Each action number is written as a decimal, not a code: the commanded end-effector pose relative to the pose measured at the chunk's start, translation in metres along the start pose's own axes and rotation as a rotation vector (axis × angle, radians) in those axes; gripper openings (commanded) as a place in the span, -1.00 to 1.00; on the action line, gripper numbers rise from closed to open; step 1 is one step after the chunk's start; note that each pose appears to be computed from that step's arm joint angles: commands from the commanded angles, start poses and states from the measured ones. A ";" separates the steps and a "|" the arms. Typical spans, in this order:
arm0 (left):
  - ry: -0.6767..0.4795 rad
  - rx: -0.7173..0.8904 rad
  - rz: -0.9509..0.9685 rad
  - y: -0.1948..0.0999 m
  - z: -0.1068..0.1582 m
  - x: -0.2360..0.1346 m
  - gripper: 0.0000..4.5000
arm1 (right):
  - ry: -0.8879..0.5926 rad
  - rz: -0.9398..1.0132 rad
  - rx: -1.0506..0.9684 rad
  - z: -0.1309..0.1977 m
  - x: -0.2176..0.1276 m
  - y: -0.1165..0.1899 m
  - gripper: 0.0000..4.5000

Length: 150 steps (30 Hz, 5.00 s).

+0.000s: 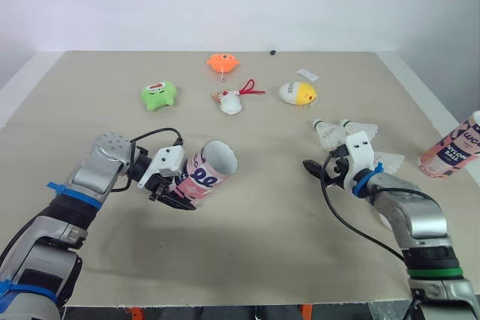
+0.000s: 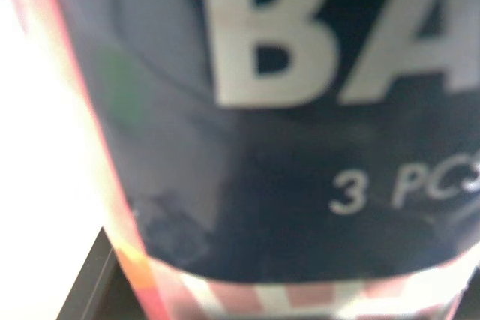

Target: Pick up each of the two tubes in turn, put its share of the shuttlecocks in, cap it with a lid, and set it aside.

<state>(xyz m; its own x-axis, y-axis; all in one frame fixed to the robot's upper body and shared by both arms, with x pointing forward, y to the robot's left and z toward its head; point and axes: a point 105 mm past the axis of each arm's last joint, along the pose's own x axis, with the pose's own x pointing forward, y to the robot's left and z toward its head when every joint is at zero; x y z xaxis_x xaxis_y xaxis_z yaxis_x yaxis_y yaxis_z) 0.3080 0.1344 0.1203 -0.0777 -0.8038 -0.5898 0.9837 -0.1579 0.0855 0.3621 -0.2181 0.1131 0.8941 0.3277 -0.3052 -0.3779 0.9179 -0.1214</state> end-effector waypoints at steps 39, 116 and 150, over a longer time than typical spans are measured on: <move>0.017 -0.074 -0.010 -0.006 -0.009 -0.004 0.13 | -0.245 0.702 -0.380 0.093 -0.056 0.099 -0.98; -0.044 -0.036 -0.063 0.001 0.008 0.021 0.13 | 0.118 -0.020 -0.019 -0.010 -0.127 -0.082 0.98; -0.040 -0.038 -0.038 0.000 0.007 0.015 0.13 | -0.090 0.346 -0.047 0.047 -0.112 -0.025 -0.97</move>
<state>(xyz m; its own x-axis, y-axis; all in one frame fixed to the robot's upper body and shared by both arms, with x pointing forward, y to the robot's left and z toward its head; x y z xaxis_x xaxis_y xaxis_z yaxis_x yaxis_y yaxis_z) 0.3036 0.1168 0.1143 -0.1424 -0.8161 -0.5602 0.9836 -0.1799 0.0120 0.2907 -0.2844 0.1540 0.7589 0.5579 -0.3359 -0.5884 0.8085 0.0132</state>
